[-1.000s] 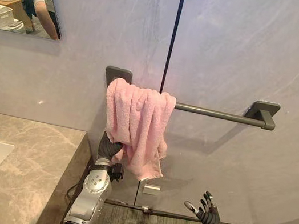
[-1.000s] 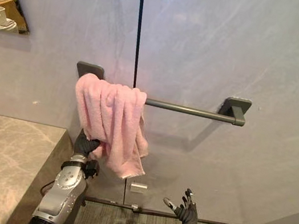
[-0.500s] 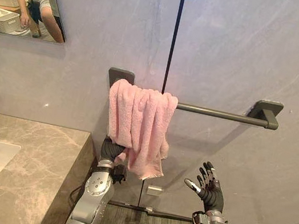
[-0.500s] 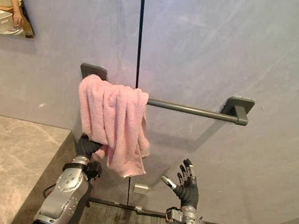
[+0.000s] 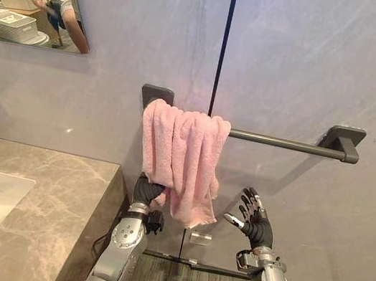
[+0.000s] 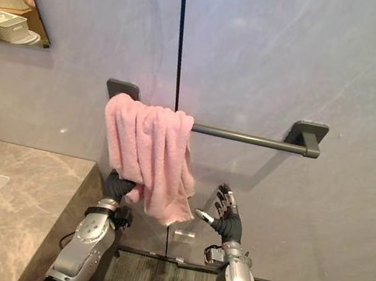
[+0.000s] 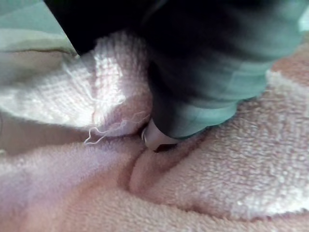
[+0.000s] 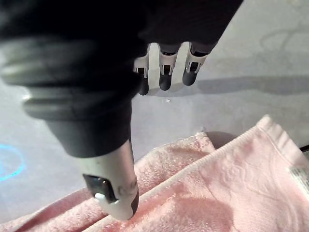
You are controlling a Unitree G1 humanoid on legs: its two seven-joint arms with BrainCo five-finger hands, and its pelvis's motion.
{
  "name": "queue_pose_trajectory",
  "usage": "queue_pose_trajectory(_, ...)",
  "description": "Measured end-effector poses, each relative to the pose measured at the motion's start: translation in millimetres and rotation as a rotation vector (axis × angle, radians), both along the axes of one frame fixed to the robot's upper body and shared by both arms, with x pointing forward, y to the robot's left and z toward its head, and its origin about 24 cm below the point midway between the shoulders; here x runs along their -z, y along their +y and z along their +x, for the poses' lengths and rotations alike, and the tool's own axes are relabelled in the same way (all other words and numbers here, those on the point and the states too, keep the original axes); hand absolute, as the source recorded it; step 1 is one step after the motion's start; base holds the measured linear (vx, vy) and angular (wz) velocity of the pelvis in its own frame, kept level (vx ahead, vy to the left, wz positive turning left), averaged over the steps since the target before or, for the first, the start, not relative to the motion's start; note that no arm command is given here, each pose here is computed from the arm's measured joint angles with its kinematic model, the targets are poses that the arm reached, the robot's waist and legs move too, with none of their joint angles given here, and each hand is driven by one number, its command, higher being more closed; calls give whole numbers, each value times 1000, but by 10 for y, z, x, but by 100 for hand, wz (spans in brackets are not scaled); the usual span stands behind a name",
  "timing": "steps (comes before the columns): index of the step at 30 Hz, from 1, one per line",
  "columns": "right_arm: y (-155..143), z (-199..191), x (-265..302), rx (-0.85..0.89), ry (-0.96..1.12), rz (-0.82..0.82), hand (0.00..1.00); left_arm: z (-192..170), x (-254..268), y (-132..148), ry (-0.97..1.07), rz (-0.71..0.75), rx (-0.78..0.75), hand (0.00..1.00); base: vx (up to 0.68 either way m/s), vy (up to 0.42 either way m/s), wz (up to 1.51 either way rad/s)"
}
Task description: Organize washtable
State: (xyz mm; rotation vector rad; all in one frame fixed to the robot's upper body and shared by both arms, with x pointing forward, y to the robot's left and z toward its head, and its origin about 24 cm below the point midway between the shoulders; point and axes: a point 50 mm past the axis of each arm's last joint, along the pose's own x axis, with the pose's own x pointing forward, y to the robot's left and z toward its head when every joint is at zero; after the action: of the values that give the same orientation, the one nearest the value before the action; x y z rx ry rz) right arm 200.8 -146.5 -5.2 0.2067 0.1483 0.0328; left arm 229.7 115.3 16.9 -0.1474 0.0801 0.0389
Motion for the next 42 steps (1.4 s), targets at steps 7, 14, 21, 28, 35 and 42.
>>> queue_pose_trajectory(7,129,70,48,-70,19,-8,0,-16,52,1,19,25,29,100,-19,-12,4)
queue_pose_trajectory(14,168,180,67,-95,25,-19,0,-20,58,11,23,21,37,100,13,-14,7)
queue_pose_trajectory(21,274,326,24,-158,17,-15,0,-21,62,17,28,0,33,100,1,-7,4)
queue_pose_trajectory(28,381,416,13,-202,32,22,0,-19,66,45,32,-14,30,100,-8,-4,1)
queue_pose_trajectory(35,558,484,-74,-268,11,66,0,4,46,43,25,-28,31,100,-4,-9,5)
queue_pose_trajectory(42,587,536,-86,-297,15,60,100,65,-15,20,3,-60,36,100,-19,-18,3)
